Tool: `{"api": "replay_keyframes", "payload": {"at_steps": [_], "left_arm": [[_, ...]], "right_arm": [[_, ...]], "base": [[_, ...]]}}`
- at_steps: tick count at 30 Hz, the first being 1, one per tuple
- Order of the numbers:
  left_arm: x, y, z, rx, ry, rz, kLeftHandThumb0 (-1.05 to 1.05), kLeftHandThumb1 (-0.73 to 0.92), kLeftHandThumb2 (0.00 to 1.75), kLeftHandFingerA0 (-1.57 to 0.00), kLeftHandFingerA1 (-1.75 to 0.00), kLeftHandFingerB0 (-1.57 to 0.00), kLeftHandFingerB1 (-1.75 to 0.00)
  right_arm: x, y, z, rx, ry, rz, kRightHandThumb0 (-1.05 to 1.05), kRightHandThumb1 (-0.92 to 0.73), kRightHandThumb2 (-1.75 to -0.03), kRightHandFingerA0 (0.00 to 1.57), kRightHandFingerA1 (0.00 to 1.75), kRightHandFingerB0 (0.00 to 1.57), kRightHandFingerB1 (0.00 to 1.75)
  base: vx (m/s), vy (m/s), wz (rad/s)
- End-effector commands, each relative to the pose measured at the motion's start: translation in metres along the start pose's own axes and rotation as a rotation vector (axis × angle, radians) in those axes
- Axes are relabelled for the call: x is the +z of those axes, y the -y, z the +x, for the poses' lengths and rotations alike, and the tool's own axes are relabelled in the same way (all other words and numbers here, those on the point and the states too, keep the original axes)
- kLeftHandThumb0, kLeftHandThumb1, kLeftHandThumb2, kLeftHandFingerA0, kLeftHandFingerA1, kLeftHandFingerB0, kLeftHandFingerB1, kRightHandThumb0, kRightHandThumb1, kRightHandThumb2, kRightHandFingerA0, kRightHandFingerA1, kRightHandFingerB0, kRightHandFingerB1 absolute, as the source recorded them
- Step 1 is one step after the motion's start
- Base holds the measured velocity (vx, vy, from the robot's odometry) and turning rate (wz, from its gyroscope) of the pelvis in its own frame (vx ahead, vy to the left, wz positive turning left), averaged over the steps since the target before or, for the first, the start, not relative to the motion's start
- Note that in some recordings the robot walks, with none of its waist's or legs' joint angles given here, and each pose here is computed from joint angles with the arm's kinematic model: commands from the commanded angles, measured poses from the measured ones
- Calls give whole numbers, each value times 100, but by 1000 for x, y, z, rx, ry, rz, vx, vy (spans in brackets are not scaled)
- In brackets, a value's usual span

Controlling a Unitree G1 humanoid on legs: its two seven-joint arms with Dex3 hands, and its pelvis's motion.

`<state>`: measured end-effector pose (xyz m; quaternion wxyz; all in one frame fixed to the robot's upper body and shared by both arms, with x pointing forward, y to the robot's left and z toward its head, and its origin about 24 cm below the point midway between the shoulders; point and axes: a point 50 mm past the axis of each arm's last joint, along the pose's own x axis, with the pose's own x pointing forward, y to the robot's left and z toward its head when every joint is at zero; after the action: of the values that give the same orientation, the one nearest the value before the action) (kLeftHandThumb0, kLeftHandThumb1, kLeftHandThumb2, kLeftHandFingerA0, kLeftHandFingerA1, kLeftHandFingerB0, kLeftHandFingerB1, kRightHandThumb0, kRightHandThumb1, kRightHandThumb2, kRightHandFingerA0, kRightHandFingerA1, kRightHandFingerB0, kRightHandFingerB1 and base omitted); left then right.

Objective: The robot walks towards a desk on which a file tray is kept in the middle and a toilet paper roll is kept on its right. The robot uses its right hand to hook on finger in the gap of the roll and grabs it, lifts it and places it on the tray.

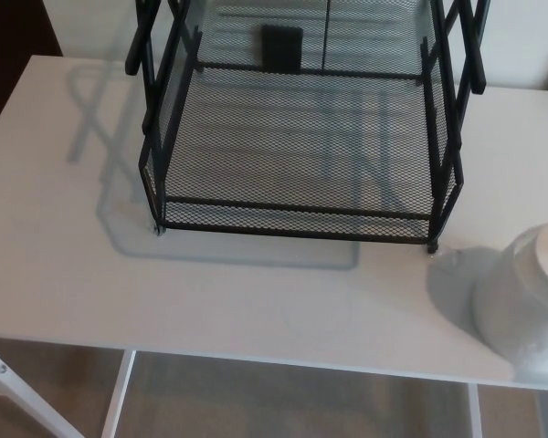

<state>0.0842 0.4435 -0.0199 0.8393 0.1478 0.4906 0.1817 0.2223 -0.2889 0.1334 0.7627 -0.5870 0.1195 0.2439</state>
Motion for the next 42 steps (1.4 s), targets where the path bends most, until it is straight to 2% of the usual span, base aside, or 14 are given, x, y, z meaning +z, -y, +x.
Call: {"api": "replay_keyframes", "payload": {"at_steps": [1, 2, 3, 6, 7, 9, 22, 23, 24, 28, 29, 30, 33, 42], "left_arm": [[2, -8, -2, 24, -10, 14, -67, 92, 68, -43, -41, -25, -34], [0, -8, -2, 21, -13, -1, -70, 76, 100, -34, -51, -19, -45], [0, -8, -2, 21, -14, -8, -67, 92, 67, -42, -41, -25, -34], [1, -8, -2, 25, -20, 0, -67, 92, 68, -43, -40, -25, -33], [2, -8, -2, 20, -11, 17, -70, 76, 100, -33, -51, -20, -45], [2, -7, -1, 24, -14, 18, -67, 92, 68, -43, -40, -26, -33], [3, -3, 0, 18, -14, 80, -69, 92, 70, -42, -40, -26, -34], [4, -3, 0, 21, -13, 87, -69, 92, 70, -42, -40, -27, -34], [3, -3, 0, 20, -12, 93, -69, 92, 70, -42, -41, -26, -34], [4, -3, 1, 21, -17, 103, -68, 92, 70, -43, -41, -26, -34], [5, -3, 1, 17, -13, 102, -69, 92, 70, -42, -41, -26, -34], [4, -3, 0, 18, -12, 104, -68, 92, 70, -43, -41, -27, -34], [6, -4, 0, 13, -7, 99, -67, 92, 70, -42, -41, -27, -34], [5, -2, 0, 13, -4, 89, -66, 92, 69, -43, -41, -26, -34]], "right_arm": [[3, 4, 1, -6, -5, -41, -67, -53, -57, 20, 39, 26, 34], [7, 4, 2, -8, 17, -37, -65, -52, -56, 21, 41, 27, 34], [9, 4, 3, -5, 22, -43, -66, -53, -56, 22, 41, 27, 33], [13, 3, 5, 4, 33, -47, -65, -53, -56, 22, 40, 27, 34], [16, 2, 6, -7, 50, -72, -65, -53, -56, 25, 41, 28, 33], [22, 3, 8, -2, 51, -95, -65, -53, -57, 29, 40, 27, 34], [22, -21, 36, 4, 13, -466, -71, -45, -82, 87, 65, 23, 46], [22, -21, 38, -8, 7, -509, -68, -55, -58, 93, 58, 32, 36], [20, -23, 39, -3, -5, -519, -72, -46, -84, 95, 70, 27, 48], [14, -31, 43, -51, -38, -562, -53, -55, -57, 104, 109, 54, 38], [13, -33, 43, -87, -9, -558, -54, -46, -87, 112, 111, 57, 56], [12, -35, 43, -113, -10, -547, -47, -58, -58, 110, 122, 71, 42], [13, -34, 45, -190, 26, -540, -48, -56, -58, 105, 143, 101, 50], [18, -23, 39, -498, 219, -468, -37, -54, -74, 113, 135, 107, 72]], "base": [[0, 0, 0], [0, 0, 0], [0, 0, 0], [0, 0, 0], [0, 0, 0], [0, 0, 0], [0, 0, 0], [0, 0, 0], [0, 0, 0], [0, 0, 0], [0, 0, 0], [0, 0, 0], [0, 0, 0], [0, 0, 0]]}}
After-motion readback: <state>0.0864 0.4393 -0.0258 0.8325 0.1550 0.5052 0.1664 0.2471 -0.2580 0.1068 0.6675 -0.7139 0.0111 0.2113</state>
